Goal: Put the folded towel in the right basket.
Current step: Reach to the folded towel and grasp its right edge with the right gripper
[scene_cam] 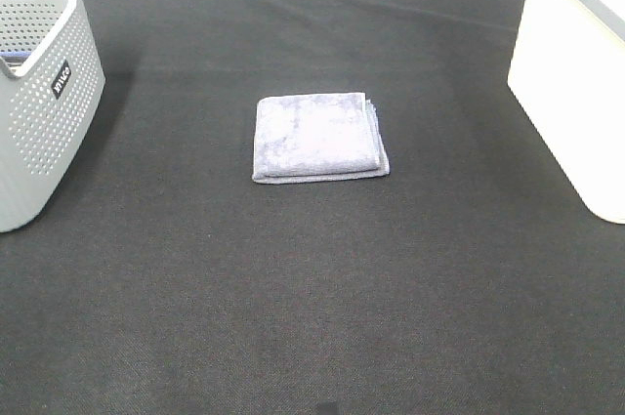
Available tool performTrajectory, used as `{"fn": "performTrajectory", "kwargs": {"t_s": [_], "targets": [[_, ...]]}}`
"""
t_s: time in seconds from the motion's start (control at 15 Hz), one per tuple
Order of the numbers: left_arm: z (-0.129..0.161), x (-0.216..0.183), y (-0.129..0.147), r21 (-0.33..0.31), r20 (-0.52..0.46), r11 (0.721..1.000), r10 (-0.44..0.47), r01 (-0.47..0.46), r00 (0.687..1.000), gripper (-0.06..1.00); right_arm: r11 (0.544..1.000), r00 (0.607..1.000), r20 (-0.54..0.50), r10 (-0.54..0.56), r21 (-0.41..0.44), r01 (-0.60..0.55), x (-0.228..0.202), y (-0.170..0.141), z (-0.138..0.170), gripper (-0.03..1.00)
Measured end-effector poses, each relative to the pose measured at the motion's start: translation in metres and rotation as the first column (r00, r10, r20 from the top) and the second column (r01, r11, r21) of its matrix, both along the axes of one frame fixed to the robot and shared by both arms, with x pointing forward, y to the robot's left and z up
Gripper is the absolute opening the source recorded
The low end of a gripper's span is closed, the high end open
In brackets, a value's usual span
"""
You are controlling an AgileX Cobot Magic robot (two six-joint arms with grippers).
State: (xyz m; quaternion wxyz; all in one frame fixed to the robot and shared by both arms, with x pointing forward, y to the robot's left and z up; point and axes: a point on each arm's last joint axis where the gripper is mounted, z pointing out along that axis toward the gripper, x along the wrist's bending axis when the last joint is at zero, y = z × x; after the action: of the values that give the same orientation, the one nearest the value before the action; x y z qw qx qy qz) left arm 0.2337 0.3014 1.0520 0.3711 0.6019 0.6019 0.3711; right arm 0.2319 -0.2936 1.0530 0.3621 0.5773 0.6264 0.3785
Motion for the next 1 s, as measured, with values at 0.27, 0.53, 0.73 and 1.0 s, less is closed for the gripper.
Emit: {"fn": "performTrajectory", "kwargs": {"t_s": [0.27,0.53,0.73,1.0], "targets": [[0.0000,0.0000,0.0000,0.000,0.000,1.000,0.000,0.000,1.000,0.97,1.000,1.000,0.000,0.000,0.000,0.000,0.0000,0.0000,0.0000,0.63],[0.0000,0.0000,0.0000,0.000,0.000,1.000,0.000,0.000,1.000,0.97,1.000,1.000,0.000,0.000,0.000,0.000,0.0000,0.0000,0.0000,0.63],[0.0000,0.0000,0.0000,0.000,0.000,1.000,0.000,0.000,1.000,0.97,1.000,1.000,0.000,0.000,0.000,0.000,0.0000,0.0000,0.0000,0.63],[0.0000,0.0000,0.0000,0.000,0.000,1.000,0.000,0.000,1.000,0.97,1.000,1.000,0.000,0.000,0.000,0.000,0.0000,0.0000,0.0000,0.63]]}}
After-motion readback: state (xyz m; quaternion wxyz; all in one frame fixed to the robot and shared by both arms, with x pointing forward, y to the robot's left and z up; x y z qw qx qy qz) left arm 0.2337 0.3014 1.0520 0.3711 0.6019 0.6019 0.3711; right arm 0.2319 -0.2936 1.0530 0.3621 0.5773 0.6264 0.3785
